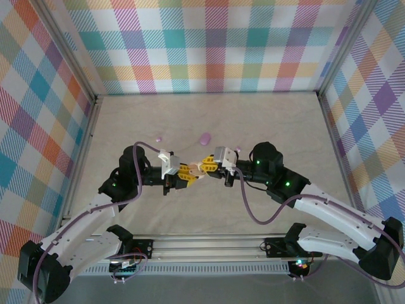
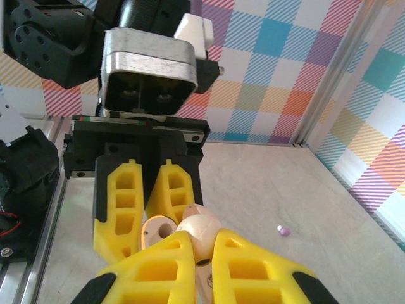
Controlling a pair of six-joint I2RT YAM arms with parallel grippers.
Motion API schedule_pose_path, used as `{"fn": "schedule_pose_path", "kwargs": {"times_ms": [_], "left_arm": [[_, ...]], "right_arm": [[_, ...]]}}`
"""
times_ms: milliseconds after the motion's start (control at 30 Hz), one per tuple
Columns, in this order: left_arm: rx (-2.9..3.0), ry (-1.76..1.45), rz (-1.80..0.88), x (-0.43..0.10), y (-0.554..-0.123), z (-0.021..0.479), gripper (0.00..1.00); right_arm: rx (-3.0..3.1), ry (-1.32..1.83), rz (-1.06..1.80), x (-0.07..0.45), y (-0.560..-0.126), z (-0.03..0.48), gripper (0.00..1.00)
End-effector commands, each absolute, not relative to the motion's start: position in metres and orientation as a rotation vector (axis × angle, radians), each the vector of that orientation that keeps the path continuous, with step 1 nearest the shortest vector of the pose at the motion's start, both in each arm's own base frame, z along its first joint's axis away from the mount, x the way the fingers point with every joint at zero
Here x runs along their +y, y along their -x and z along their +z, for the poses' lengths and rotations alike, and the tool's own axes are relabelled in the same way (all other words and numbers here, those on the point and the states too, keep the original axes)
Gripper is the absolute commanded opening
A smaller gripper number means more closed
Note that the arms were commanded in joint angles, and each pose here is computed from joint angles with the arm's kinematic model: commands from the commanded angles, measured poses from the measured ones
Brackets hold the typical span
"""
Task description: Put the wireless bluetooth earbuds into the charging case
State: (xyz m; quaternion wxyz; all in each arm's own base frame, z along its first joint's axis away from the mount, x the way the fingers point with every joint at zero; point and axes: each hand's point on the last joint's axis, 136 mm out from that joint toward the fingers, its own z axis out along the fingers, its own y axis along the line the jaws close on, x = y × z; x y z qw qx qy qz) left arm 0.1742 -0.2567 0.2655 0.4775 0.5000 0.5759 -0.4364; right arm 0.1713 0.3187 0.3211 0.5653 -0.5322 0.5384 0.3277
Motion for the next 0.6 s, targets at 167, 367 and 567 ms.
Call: {"fn": "schedule_pose_path", "kwargs": {"times_ms": [167, 367, 567], "left_arm": [[1.39, -1.208, -1.082, -0.252, -0.167, 0.27, 0.0], [1.383, -1.198, -1.09, -0.252, -0.166, 0.273, 0.0], [1.385, -1.19, -1.086, -0.251, -0.166, 0.275, 0.0]], "right_arm": [[1.248, 1.23, 0.775, 0.321, -0.174, 0.322, 0.11], [1.253, 1.261, 0.785, 0.324, -0.173, 0.31, 0.11], [1.246, 1.28, 0.813, 0.324, -0.167, 0.306, 0.11]]}}
